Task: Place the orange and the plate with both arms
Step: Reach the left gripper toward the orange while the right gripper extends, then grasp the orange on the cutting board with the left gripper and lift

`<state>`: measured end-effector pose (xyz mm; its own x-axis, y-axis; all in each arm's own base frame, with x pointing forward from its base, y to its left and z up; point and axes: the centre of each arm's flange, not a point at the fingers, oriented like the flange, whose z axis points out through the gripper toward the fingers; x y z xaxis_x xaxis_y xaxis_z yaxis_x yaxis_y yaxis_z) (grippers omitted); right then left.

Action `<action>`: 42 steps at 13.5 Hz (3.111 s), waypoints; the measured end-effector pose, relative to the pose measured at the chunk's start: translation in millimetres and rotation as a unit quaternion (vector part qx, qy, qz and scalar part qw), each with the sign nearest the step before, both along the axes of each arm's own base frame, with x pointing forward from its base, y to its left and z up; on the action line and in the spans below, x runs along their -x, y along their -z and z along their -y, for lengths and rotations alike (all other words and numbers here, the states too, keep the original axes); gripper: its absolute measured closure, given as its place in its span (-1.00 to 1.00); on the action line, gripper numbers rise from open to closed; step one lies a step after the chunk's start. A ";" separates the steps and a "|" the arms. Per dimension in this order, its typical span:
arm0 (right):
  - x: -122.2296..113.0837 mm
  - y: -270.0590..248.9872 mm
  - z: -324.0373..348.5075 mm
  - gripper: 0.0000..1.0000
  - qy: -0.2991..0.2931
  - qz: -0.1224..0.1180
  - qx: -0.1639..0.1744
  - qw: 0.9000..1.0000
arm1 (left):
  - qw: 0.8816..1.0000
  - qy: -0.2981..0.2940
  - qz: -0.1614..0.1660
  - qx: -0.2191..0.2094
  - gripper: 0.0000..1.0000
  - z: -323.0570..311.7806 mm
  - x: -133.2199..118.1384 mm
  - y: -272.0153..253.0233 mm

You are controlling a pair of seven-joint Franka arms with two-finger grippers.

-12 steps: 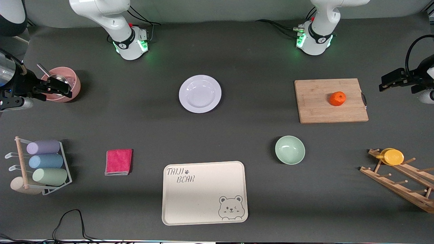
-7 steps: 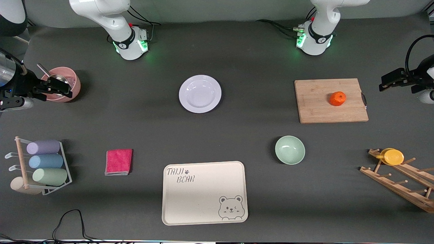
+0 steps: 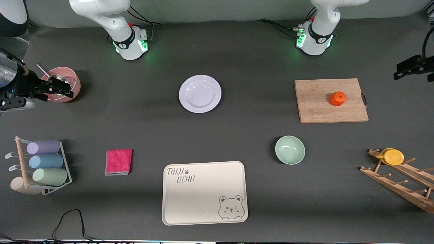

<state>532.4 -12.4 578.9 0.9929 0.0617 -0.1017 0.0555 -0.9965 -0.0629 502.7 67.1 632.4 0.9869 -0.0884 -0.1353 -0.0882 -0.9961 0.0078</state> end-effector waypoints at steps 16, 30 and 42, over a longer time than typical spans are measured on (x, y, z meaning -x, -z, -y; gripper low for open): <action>-6.9 101.4 -56.0 -1.00 0.089 -0.048 -0.226 0.969 | 1.000 -0.004 -0.003 0.005 -1.00 -8.6 163.6 108.8; -34.2 201.9 -47.4 -1.00 0.195 -0.121 -0.413 0.881 | 0.999 -0.020 0.029 -0.002 -1.00 -13.8 146.6 287.2; 9.8 301.8 -45.7 -1.00 0.174 -0.090 -0.575 0.794 | 0.998 -0.021 0.051 -0.010 -1.00 0.0 132.0 408.0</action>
